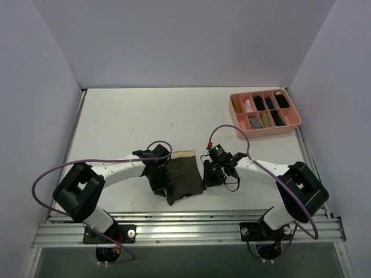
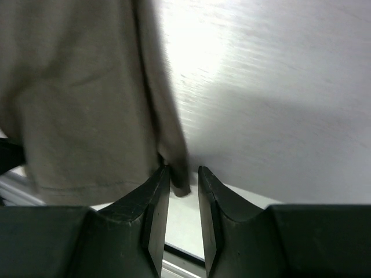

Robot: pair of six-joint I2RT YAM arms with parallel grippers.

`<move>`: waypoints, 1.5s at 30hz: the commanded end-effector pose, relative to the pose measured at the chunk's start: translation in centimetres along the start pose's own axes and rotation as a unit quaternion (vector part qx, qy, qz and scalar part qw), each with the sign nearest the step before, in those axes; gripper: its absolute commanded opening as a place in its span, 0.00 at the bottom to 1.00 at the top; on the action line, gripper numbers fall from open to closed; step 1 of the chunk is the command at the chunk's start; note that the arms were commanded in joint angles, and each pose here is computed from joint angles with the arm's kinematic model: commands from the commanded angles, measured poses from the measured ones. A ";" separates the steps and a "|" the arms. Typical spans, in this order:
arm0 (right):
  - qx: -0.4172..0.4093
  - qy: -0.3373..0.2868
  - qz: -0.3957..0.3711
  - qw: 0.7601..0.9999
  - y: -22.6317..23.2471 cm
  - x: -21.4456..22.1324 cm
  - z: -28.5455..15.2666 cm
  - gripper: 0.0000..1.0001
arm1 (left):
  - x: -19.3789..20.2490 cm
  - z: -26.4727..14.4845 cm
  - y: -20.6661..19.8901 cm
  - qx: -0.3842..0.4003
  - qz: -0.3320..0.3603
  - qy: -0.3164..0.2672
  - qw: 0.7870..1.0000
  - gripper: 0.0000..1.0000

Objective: Roll the underwear
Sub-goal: Fold the underwear

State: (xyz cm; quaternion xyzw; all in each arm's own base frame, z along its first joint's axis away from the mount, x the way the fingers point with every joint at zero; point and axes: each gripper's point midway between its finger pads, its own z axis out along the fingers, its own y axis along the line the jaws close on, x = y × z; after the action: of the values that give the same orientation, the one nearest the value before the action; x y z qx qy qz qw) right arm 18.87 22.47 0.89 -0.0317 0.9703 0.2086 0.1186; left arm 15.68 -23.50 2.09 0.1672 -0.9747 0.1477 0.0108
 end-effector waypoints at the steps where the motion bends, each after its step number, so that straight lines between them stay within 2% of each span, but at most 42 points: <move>1: 0.076 0.007 -0.009 0.997 -2.1 0.1 -1.9 0.23 | -1.6 -2.8 2.1 -0.068 -0.008 -0.046 0.997 0.41; 6: 0.023 -0.035 -0.021 0.999 1.8 -3.1 -3.8 0.23 | -3.3 -4.9 0.8 -0.031 -0.008 -0.070 0.997 0.41; 10: -0.024 -0.035 -0.031 0.999 4.6 -2.9 -3.2 0.23 | -3.5 -4.5 -2.1 0.031 0.016 -0.060 0.998 0.41; 12: -0.041 -0.021 -0.037 0.998 5.5 -1.8 -2.5 0.23 | -2.1 -3.8 -3.3 0.070 0.014 -0.023 0.997 0.41; 14: -0.046 -0.011 -0.043 0.998 5.7 -0.9 -1.6 0.23 | -1.7 -3.4 -4.3 0.098 0.016 -0.019 0.995 0.41; 17: -0.031 0.004 -0.042 0.999 4.6 0.3 -0.4 0.23 | -0.8 -2.1 -3.3 0.079 0.007 -0.006 0.997 0.41; 22: 0.035 0.015 -0.051 0.998 1.2 1.4 0.5 0.22 | 0.3 0.1 1.6 -0.031 -0.004 0.021 0.999 0.41; 29: 0.068 0.027 -0.062 0.995 -0.5 1.8 1.1 0.22 | 0.7 0.6 3.9 -0.083 -0.016 0.027 0.996 0.41; 34: 0.065 0.014 -0.067 0.996 0.7 0.4 0.0 0.22 | -0.7 -1.7 2.0 -0.060 -0.003 -0.006 0.998 0.43; 37: 0.055 -0.006 -0.065 0.996 1.9 -1.1 -1.2 0.23 | -2.1 -4.4 0.3 -0.026 0.005 -0.035 0.999 0.46; 42: 0.047 -0.042 -0.049 0.997 2.2 -4.7 -1.9 0.26 | -4.6 -6.5 -0.5 -0.014 0.019 -0.059 0.998 0.46; 45: 0.046 -0.058 -0.034 0.997 2.0 -8.3 -1.5 0.26 | -6.8 -6.3 0.2 -0.010 0.002 -0.062 0.998 0.46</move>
State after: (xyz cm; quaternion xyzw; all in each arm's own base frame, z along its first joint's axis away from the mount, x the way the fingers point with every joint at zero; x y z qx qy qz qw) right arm 22.82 24.52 4.31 -0.0610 0.9683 0.1777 0.1647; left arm 20.59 -21.26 7.45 0.1739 -0.9738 0.1408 -0.0403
